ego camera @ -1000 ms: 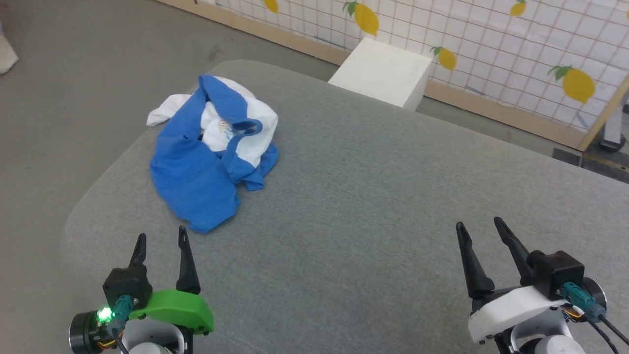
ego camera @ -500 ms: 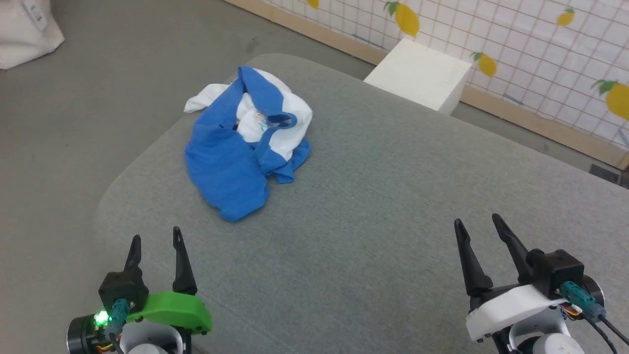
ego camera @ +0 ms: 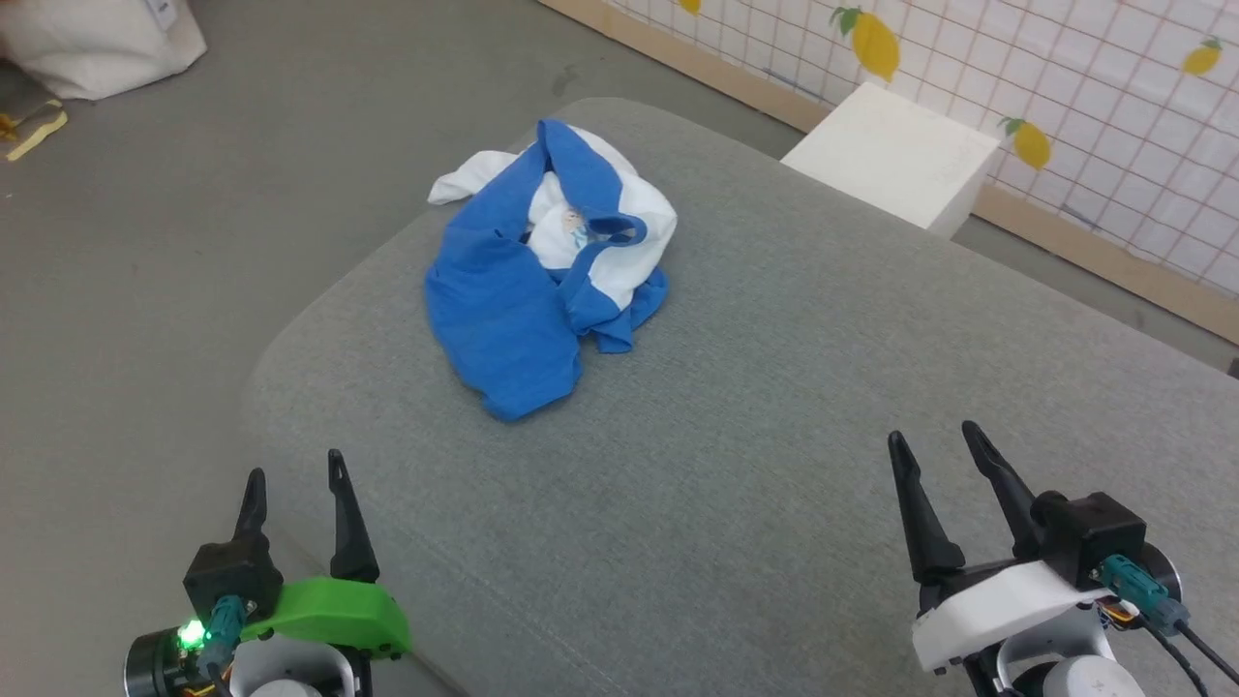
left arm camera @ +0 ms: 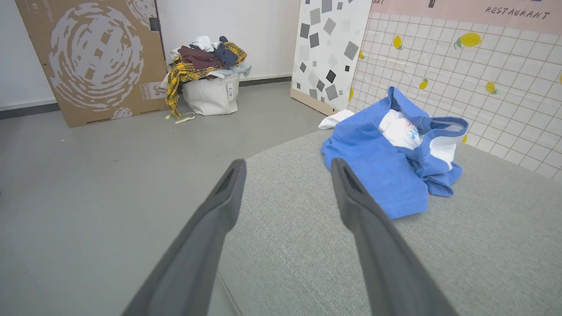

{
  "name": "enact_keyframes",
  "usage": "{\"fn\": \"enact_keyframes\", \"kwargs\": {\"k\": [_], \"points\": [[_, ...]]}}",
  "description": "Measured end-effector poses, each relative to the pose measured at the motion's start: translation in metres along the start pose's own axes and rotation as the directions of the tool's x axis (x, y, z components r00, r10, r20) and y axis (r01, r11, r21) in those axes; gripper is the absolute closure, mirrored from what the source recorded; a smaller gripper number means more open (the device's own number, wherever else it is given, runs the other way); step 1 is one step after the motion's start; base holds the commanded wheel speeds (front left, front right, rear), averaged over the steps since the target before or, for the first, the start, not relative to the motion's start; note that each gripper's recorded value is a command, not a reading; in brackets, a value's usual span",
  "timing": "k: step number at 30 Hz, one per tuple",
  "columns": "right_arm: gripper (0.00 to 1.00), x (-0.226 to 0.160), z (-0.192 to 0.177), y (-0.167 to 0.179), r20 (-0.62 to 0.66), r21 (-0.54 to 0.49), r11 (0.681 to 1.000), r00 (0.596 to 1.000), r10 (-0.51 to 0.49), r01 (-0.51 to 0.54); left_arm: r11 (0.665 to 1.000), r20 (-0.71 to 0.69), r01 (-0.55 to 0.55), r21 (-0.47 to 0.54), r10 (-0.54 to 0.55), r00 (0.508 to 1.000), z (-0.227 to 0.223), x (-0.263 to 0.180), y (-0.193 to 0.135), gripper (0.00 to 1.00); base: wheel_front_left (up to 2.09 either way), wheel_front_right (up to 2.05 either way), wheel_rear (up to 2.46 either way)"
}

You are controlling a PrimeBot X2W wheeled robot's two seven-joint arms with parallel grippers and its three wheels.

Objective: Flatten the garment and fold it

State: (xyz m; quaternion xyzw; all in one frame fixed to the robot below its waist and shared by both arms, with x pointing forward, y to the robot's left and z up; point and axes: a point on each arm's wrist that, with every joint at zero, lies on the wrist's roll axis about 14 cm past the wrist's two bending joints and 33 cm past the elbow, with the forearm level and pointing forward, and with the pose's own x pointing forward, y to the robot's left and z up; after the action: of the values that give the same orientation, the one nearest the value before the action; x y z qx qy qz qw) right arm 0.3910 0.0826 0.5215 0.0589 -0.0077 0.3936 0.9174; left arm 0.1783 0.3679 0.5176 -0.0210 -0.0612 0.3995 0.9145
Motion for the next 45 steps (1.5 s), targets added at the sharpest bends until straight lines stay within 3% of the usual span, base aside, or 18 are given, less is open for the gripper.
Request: {"fn": "enact_keyframes", "kwargs": {"k": [12, 17, 23, 32, 38, 45], "points": [[0.00, 0.003, -0.001, 0.003, 0.002, 0.005, 1.000, 1.000, 0.011, -0.011, 1.000, 0.007, -0.024, -0.013, 0.024, 1.000, 0.002, 0.000, 0.007, 0.00, 0.00, 0.00, 0.00], [0.00, 0.006, 0.000, 0.003, 0.007, 0.010, 1.000, 1.000, 0.015, -0.015, 0.999, 0.046, 0.030, -0.017, -0.029, 0.999, 0.018, 0.023, -0.004, 0.00, 0.00, 0.00, 0.00], [0.00, 0.020, 0.007, -0.006, 0.025, -0.001, 1.000, 1.000, 0.011, -0.011, 0.989, 0.102, 0.143, -0.025, -0.140, 0.985, 0.063, 0.089, -0.046, 0.00, 0.00, 0.00, 0.00], [0.00, 0.035, -0.005, -0.049, 0.028, 0.009, 0.998, 0.998, -0.061, 0.061, 0.962, 0.002, 0.254, -0.102, -0.255, 0.967, 0.081, 0.184, -0.108, 0.00, 0.00, 0.00, 0.00], [0.00, 0.029, -0.036, -0.092, -0.011, 0.043, 0.987, 0.988, -0.155, 0.156, 0.950, -0.128, 0.306, -0.060, -0.311, 0.942, 0.058, 0.236, -0.155, 0.00, 0.00, 0.00, 0.00], [0.00, 0.006, -0.088, -0.135, -0.111, 0.077, 0.960, 0.959, -0.262, 0.271, 0.940, -0.382, 0.331, -0.087, -0.338, 0.860, -0.027, 0.262, -0.208, 0.00, 0.00, 0.00, 0.00]]}}
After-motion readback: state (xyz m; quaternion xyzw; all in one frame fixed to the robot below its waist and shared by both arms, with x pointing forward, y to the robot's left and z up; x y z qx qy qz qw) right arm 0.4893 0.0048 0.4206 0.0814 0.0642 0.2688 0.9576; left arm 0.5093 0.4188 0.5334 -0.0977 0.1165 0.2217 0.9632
